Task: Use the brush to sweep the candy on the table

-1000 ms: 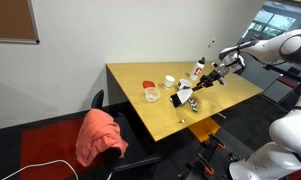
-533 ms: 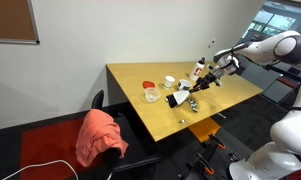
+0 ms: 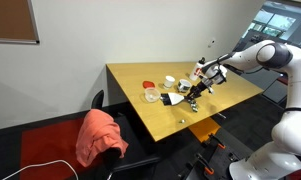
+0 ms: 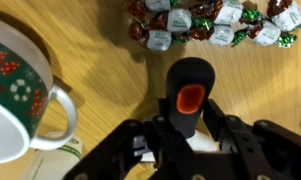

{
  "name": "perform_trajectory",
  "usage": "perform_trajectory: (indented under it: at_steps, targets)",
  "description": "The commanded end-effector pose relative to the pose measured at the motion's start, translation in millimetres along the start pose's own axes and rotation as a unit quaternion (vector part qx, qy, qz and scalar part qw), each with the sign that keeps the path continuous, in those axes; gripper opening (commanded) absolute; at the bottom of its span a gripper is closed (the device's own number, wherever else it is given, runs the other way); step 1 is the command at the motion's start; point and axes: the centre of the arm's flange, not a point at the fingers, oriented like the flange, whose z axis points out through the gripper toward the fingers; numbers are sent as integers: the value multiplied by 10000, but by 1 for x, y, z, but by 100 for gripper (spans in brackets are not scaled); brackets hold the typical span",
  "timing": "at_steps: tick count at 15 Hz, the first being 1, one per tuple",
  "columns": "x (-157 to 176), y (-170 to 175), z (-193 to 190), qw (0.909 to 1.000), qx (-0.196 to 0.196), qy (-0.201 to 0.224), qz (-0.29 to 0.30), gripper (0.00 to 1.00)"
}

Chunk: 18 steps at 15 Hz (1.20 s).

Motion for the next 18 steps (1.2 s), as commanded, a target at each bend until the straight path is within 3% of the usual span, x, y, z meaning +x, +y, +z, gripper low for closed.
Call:
perform_trajectory:
  at_steps: [1,4,6,7,11,13,18]
  targets:
    - [-3,15,23,9996,-141,-231,-24,16]
    - [-4,13,25,9993,-136,-338,-101,16]
    - [1,6,9,9990,-102,-353,-240,66]
    - [3,1,-1,9990,-73,-346,-287,67]
    - [10,-16,-52,9986,6,-467,-247,95]
    - [12,-30,-81,9979,96,-613,-160,100]
    - [10,-60,-128,9957,250,-891,37,100]
